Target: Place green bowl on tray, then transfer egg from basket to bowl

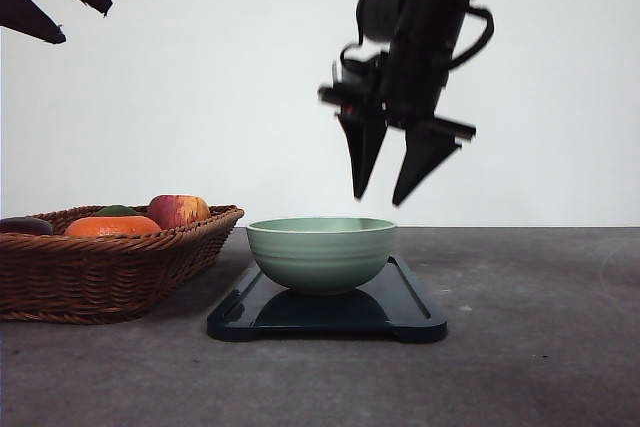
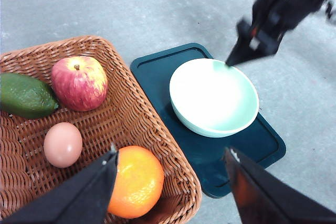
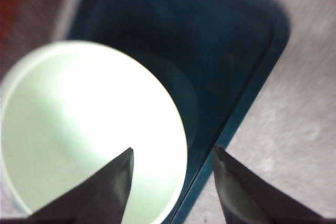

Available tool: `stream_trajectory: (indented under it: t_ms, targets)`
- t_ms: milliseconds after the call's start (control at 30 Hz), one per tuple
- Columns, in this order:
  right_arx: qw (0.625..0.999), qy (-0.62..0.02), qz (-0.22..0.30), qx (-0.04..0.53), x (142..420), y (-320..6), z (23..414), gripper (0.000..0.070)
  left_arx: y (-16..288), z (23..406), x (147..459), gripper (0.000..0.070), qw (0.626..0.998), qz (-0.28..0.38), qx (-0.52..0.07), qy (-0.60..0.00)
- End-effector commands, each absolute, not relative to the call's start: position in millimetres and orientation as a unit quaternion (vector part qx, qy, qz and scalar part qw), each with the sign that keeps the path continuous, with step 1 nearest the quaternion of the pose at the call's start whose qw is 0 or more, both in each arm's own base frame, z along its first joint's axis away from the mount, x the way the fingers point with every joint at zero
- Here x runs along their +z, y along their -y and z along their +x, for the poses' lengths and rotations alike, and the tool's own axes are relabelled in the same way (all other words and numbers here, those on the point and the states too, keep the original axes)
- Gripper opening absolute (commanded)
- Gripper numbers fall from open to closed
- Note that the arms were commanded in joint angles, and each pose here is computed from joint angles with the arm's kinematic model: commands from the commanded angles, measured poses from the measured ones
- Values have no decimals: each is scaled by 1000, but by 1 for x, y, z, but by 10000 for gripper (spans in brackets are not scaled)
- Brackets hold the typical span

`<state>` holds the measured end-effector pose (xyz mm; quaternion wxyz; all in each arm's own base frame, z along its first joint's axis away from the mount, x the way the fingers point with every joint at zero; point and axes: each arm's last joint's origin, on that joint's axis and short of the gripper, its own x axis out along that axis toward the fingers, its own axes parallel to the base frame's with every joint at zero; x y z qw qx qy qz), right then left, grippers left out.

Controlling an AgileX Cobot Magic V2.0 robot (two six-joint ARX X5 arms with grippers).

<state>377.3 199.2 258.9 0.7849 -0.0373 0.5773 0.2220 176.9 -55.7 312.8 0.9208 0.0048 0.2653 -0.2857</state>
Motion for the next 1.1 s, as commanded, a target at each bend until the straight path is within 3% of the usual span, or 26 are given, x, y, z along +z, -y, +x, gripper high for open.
stream_trajectory:
  t_ms: [0,167,467,667,833,1067]
  targets:
    - [801,-551,-47,228,276,-202,374,297,57,179,317,416,923,4,-287,-258]
    - [846,-480,-43,231,293,-195,358,296,57,179,317,416,923,4,-287,-258]
    - [889,-387,-28,243,274,-153,293,288,57,179,317,416,923,4,-287,-257]
    - [903,-369,-41,216,265,-112,250,288,57,180,317,413,924,3,-280,-259]
    - [908,-374,-36,187,265,-83,223,288,55,187,312,416,936,-23,-209,-283]
    - [911,-370,-39,178,274,-73,211,288,63,221,287,417,925,-18,-190,-328]
